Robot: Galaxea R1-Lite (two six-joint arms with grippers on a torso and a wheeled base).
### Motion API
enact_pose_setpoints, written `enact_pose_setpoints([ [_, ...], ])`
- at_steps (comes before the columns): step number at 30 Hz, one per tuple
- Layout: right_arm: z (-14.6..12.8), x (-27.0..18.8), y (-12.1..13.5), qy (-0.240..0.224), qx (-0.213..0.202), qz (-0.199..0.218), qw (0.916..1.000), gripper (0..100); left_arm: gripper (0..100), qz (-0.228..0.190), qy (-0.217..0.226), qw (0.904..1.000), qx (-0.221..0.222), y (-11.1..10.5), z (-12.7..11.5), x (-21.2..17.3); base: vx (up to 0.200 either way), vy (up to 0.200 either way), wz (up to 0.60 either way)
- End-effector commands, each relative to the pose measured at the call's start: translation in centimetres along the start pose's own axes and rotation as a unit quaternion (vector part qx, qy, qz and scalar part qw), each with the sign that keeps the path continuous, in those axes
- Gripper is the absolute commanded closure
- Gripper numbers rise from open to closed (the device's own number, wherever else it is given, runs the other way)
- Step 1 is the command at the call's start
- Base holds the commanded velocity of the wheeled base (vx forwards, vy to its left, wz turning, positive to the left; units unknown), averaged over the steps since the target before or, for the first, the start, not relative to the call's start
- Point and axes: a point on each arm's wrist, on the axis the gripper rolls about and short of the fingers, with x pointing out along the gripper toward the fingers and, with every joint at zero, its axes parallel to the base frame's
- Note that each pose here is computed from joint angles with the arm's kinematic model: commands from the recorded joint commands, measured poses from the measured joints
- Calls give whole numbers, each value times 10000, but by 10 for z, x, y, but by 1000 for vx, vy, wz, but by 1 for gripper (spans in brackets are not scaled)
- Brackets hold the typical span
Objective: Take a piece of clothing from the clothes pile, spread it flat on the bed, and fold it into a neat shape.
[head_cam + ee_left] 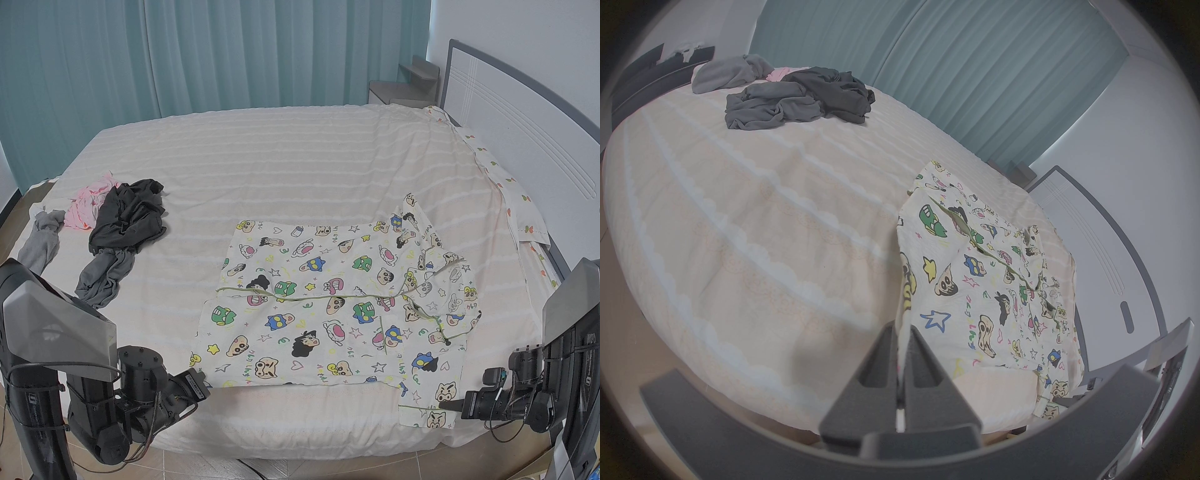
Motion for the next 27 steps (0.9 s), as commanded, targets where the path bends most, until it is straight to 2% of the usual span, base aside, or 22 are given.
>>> enact_pose_setpoints([
  [1, -3, -4, -1, 37, 88, -76, 9999, 100, 100, -17, -24, 10000, -10, 0, 1, -4, 0, 0, 0],
  [5, -6, -7, -3, 176, 188, -256, 9993, 100, 100, -7, -13, 10000, 0, 0, 1, -5, 0, 0, 0],
  [14, -5, -15, -16, 99, 401, -478, 9980, 100, 100, 20, 14, 10000, 6, 1, 0, -6, 0, 0, 0],
  [18, -7, -19, -13, 296, 269, -508, 9979, 100, 100, 35, 70, 10000, 19, 2, -2, -9, 0, 0, 0],
  [27, -9, -31, -3, 515, 338, -522, 9967, 100, 100, 21, 130, 9999, 49, 2, -3, -19, 0, 0, 0],
])
